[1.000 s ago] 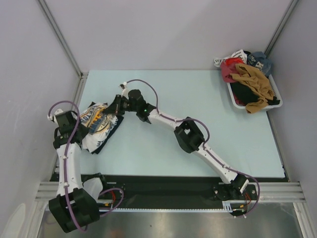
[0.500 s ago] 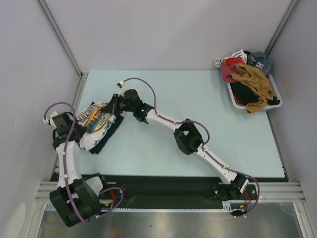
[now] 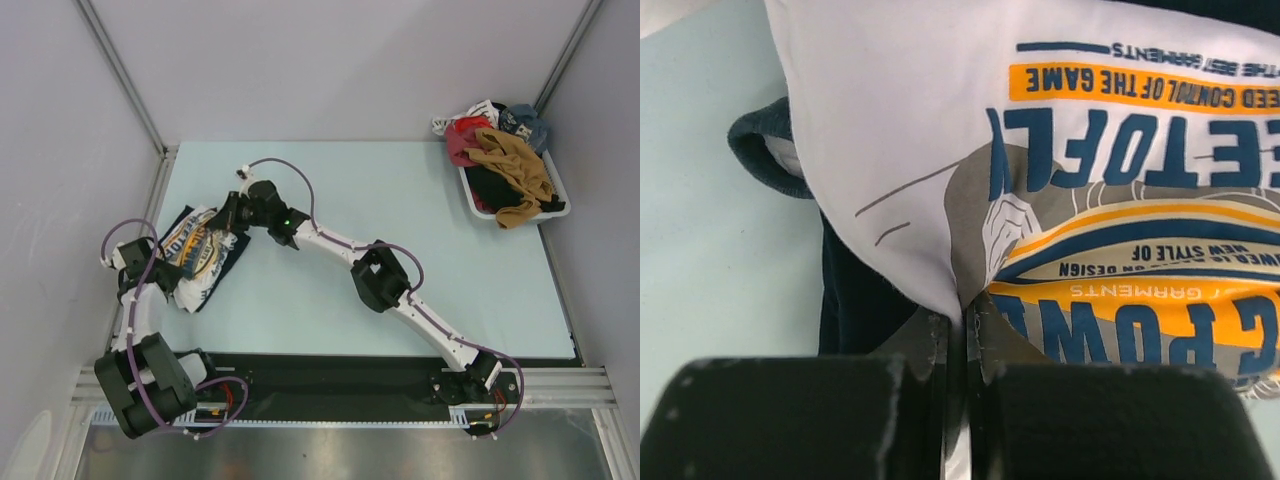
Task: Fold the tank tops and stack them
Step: Neatly place the folded tank top to the corner
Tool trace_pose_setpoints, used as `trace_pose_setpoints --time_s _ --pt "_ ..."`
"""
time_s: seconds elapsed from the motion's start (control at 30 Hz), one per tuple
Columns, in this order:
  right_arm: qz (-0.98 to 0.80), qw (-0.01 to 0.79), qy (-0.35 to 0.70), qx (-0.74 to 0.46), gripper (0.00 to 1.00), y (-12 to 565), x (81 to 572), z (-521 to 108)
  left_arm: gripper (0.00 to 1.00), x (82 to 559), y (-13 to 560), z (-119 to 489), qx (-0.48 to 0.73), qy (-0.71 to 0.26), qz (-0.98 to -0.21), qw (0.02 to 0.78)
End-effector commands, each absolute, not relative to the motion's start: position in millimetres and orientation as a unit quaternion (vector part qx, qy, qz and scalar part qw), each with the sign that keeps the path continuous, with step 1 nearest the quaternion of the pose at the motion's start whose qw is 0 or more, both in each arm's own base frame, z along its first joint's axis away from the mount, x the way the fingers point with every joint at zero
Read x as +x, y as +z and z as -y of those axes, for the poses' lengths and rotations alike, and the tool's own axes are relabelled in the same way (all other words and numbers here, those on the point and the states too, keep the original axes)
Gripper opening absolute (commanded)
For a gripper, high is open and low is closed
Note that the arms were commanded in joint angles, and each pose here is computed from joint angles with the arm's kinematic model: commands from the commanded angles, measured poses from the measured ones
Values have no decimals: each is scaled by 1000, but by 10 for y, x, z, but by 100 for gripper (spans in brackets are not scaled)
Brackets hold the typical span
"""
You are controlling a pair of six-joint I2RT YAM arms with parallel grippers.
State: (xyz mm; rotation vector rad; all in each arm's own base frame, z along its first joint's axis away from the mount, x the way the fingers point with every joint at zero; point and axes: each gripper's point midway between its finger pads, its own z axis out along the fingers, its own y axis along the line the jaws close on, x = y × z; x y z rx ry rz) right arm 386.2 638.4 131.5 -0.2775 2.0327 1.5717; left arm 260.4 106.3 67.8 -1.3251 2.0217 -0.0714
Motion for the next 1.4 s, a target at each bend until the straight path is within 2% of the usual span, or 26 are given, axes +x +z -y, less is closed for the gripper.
trace_pose_setpoints --time_s 0.0,0.13,0.23,0.27,0.3,0.33,0.37,0.47,0.63,0.7,0.73,0.9,1.03,1.17,1.37 --pt "-723 335 598 -89 6 1718 4078 -6369 5 2482 484 -1212 -544 8 -772 330" --pt "-736 320 592 -73 9 1500 4127 -6342 12 2519 447 -1239 -549 6 -770 325" --pt "-751 307 582 -55 24 1352 4220 -6263 23 2547 429 -1259 -550 4 -774 314" --pt "-754 304 580 -53 29 1363 4234 -6239 36 2575 457 -1265 -548 0 -775 316" --pt "-756 301 579 -53 42 1370 4234 -6219 45 2582 461 -1264 -546 -1 -776 314" --pt "-757 301 578 -49 47 1387 4286 -6170 58 2570 476 -1283 -549 4 -775 313" --pt "-755 300 581 -53 55 1481 4277 -6149 75 2551 507 -1291 -551 9 -775 309" --pt "-754 298 580 -73 61 1555 4206 -6125 80 2550 680 -1317 -549 15 -770 325" --pt "-742 299 587 -126 69 1718 4030 -6098 84 2511 1201 -1411 -540 36 -751 378" --pt "-739 305 581 -152 71 1757 3984 -6073 97 2450 1446 -1470 -538 58 -743 393" --pt "-737 307 580 -161 71 1764 3959 -6072 100 2416 1510 -1495 -539 68 -741 396" --pt "-726 321 571 -207 75 1814 3842 -6007 100 2394 1814 -1542 -525 84 -747 399" --pt "-723 336 556 -234 78 1819 3783 -5978 100 2664 1962 -1498 -488 44 -762 424" --pt "-711 336 562 -256 77 1874 3707 -5931 98 2950 1865 -1429 -464 13 -788 405" --pt "-707 312 566 -286 77 1665 3616 -5868 98 3467 1726 -1270 -433 -11 -817 380"
